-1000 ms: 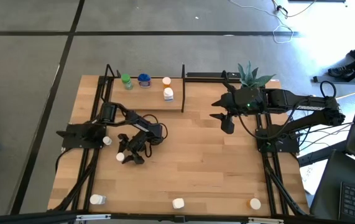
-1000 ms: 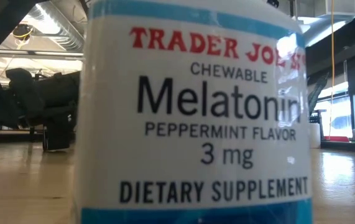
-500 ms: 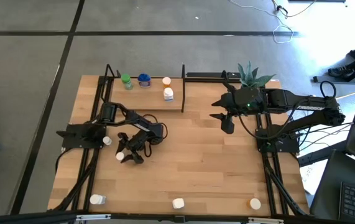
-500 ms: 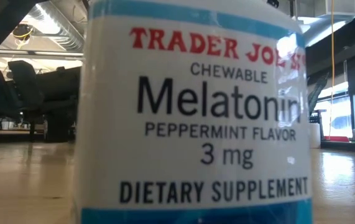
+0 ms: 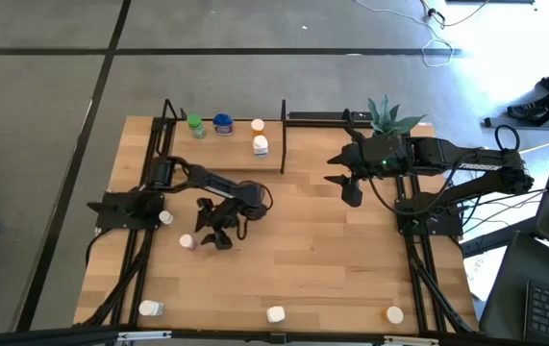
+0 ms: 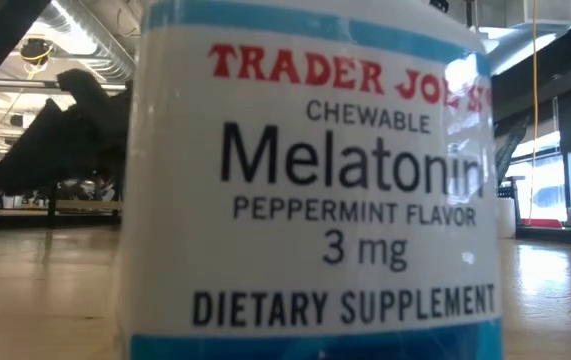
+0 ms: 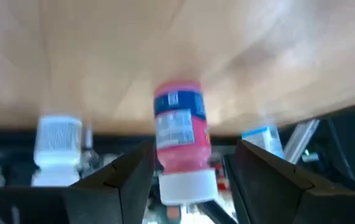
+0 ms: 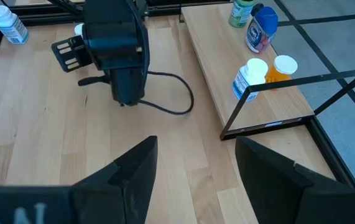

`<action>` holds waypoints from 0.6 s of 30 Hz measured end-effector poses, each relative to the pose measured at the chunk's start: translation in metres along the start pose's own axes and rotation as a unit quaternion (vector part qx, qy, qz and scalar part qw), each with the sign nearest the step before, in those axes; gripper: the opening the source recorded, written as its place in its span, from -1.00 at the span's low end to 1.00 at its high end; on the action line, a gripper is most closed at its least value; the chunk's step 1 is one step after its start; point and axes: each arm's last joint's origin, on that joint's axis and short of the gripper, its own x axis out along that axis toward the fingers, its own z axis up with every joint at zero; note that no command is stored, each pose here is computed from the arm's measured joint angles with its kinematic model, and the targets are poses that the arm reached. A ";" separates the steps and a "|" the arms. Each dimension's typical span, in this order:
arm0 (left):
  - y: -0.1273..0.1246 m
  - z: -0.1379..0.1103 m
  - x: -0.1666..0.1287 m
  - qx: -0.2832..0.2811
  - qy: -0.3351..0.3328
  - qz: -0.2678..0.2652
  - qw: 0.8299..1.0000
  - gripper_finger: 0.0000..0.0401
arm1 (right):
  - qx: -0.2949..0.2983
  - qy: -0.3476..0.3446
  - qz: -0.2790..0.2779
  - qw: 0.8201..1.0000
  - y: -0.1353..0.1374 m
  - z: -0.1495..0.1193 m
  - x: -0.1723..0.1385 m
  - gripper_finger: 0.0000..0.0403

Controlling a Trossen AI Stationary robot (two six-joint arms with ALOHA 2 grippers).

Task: Pick and place medicine bottles onto shelf by color
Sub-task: Put the pink pill bottle on the shelf

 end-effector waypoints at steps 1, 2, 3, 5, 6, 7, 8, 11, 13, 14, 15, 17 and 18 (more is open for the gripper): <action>0.000 -0.002 -0.002 -0.001 -0.008 0.005 1.000 0.09 | 0.000 0.000 0.000 1.000 0.000 0.000 0.000 0.08; -0.001 -0.004 -0.006 -0.006 -0.011 0.009 1.000 0.09 | 0.000 0.000 0.000 1.000 0.000 0.000 0.000 0.08; -0.003 -0.005 -0.010 -0.006 -0.020 0.009 1.000 0.09 | 0.000 0.000 0.000 1.000 0.000 0.000 0.000 0.08; -0.004 -0.006 -0.015 -0.009 -0.041 0.012 0.999 0.09 | 0.000 0.000 0.000 1.000 0.000 0.000 0.000 0.08; -0.004 -0.009 -0.019 -0.009 -0.045 0.017 0.999 0.09 | 0.000 0.000 0.000 1.000 0.000 0.000 0.000 0.08; -0.005 -0.011 -0.024 -0.006 -0.056 0.015 0.998 0.09 | 0.000 0.000 0.000 1.000 0.000 0.000 0.000 0.08; -0.006 -0.012 -0.029 -0.002 -0.069 0.014 0.998 0.09 | 0.000 0.000 0.000 1.000 0.000 0.000 0.000 0.08; -0.008 -0.019 -0.043 -0.005 -0.102 0.024 0.995 0.09 | 0.000 0.000 0.000 1.000 0.000 0.000 0.000 0.08; -0.010 -0.023 -0.053 -0.011 -0.135 0.032 0.990 0.08 | 0.000 0.000 0.000 1.000 0.000 0.000 0.000 0.08; -0.011 -0.026 -0.059 -0.012 -0.153 0.039 0.987 0.08 | 0.000 0.000 0.000 1.000 0.000 0.000 0.000 0.08; -0.012 -0.030 -0.065 -0.014 -0.168 0.046 0.985 0.08 | 0.000 0.000 0.000 1.000 0.000 0.000 0.000 0.08; -0.014 -0.036 -0.078 -0.011 -0.202 0.057 0.978 0.08 | 0.000 0.000 0.000 1.000 0.000 0.000 0.000 0.08; -0.015 -0.039 -0.084 -0.009 -0.220 0.063 0.973 0.08 | 0.000 0.000 0.000 1.000 0.000 0.000 0.000 0.08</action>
